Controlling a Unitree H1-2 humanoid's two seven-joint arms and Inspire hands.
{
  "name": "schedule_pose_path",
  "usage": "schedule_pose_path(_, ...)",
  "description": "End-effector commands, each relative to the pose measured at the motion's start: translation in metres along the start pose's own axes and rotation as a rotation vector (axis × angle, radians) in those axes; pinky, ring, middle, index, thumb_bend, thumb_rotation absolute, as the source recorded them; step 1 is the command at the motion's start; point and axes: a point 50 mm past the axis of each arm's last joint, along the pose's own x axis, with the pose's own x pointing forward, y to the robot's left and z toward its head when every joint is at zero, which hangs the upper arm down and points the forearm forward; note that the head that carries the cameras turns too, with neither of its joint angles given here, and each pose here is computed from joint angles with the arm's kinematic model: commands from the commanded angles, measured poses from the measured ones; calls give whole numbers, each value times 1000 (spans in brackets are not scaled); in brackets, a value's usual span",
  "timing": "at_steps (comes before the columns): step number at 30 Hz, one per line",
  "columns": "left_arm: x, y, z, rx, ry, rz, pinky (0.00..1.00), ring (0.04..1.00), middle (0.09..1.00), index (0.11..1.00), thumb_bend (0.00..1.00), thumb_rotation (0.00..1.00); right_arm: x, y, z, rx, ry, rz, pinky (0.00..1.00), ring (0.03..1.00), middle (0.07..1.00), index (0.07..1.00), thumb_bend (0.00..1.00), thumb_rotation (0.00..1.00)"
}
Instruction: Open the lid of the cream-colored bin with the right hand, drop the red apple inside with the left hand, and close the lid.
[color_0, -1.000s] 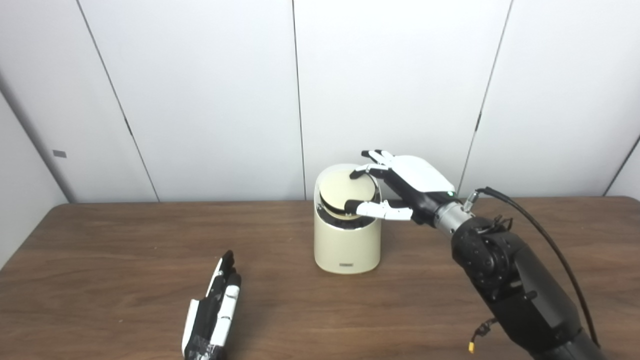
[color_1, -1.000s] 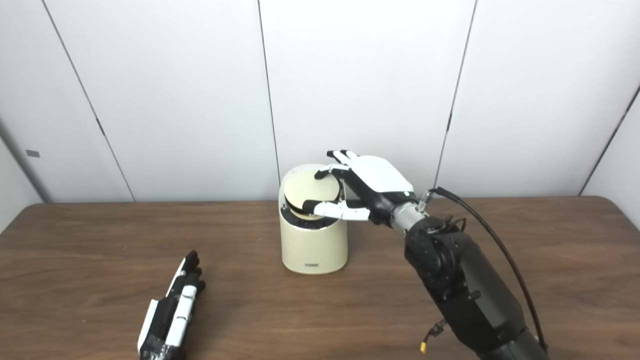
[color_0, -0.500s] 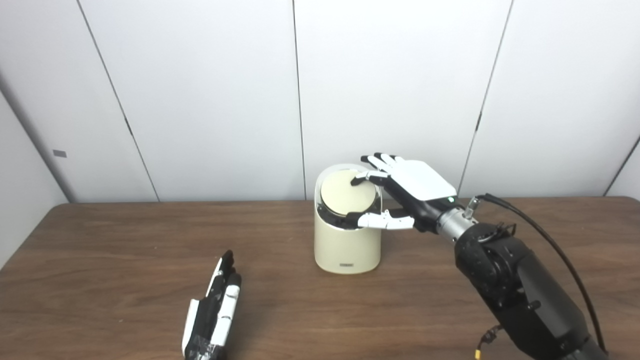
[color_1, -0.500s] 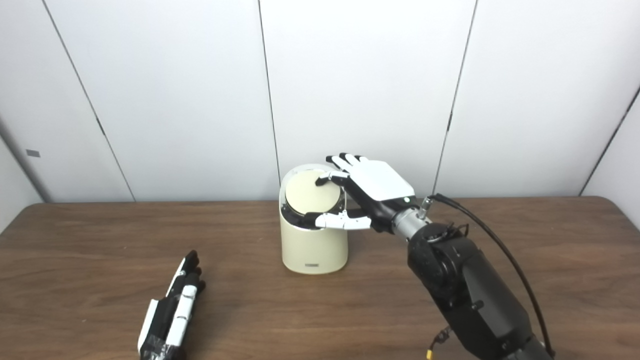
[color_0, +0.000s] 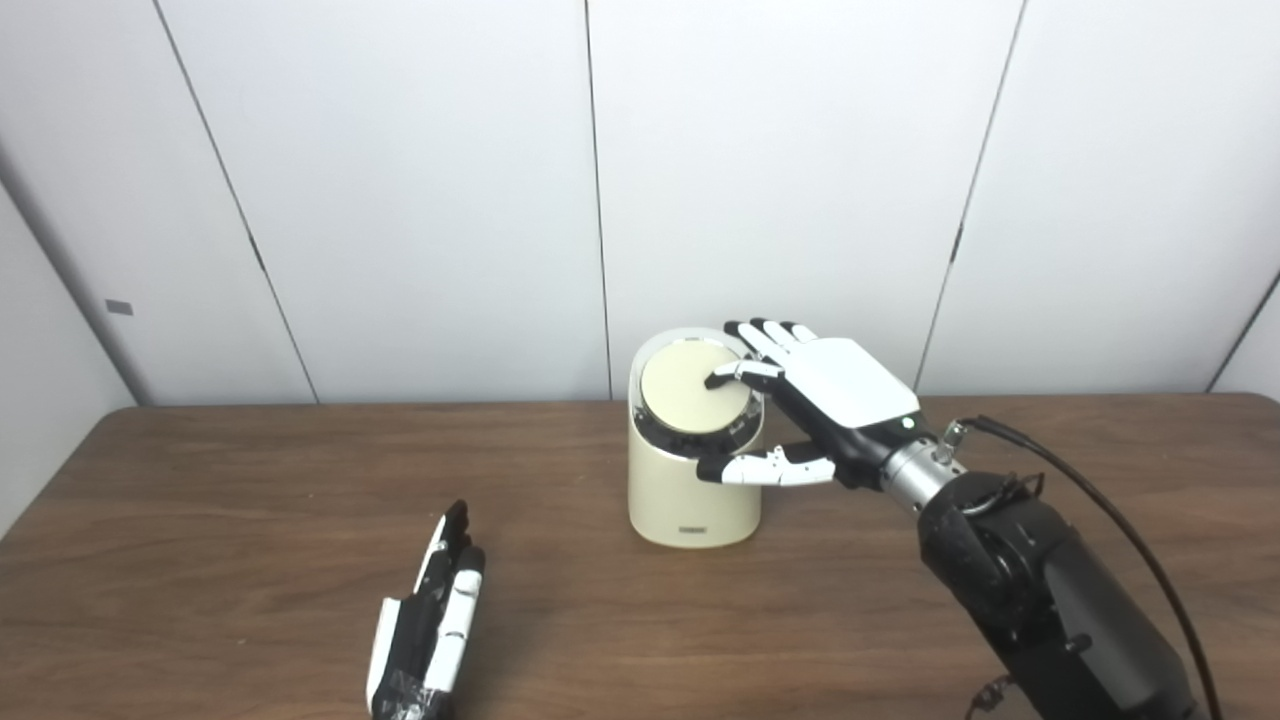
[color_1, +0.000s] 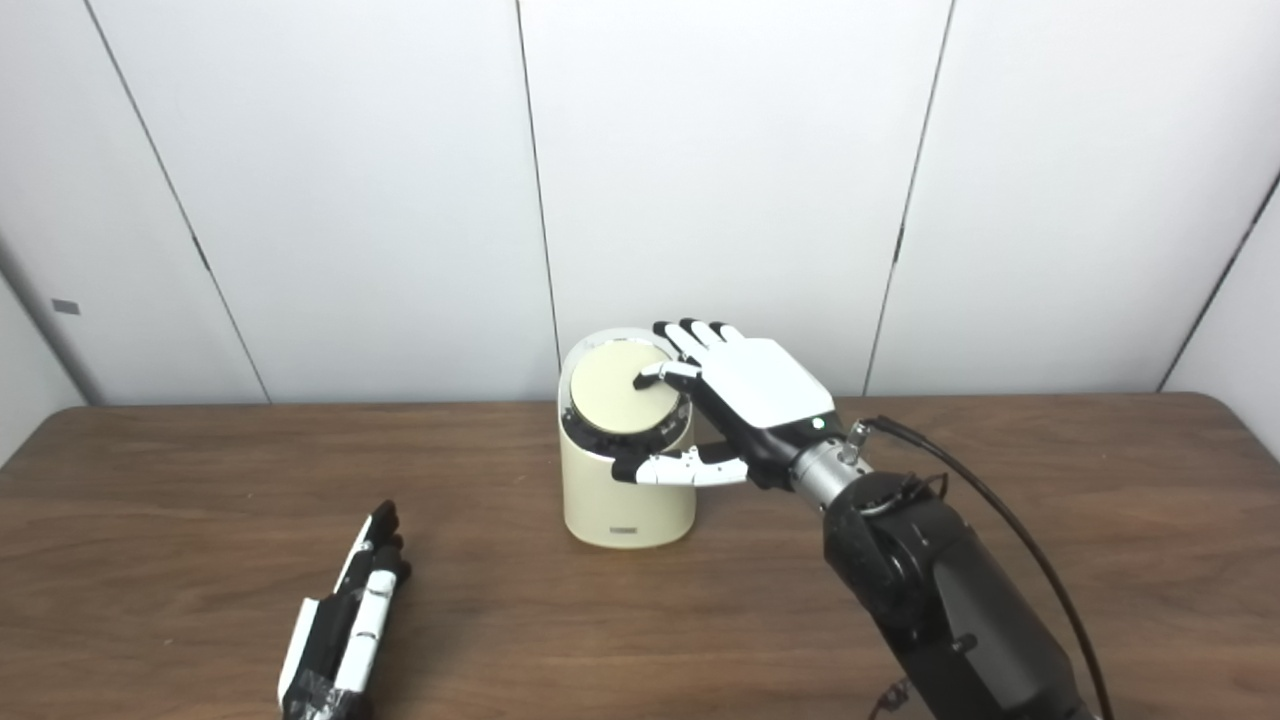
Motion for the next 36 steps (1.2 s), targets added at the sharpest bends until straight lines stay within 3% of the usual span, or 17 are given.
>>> schedule_pose_path(1, -12, -7, -21, -12, 74, 3, 999, 1000, 1000, 1000, 525, 841, 1, -6, 3, -36, -29, -3, 1000, 1000, 993, 770, 593, 1000)
schedule_pose_path(21, -11, -9, -20, -15, 74, 5, 1000, 1000, 1000, 1000, 531, 855, 1, 8, 12, -74, -66, 38, 1000, 1000, 988, 770, 591, 1000)
schedule_pose_path(36, -11, -10, -19, -5, 82, 9, 1000, 1000, 1000, 1000, 545, 844, -3, 4, 10, -110, -59, 54, 1000, 1000, 992, 776, 587, 1000)
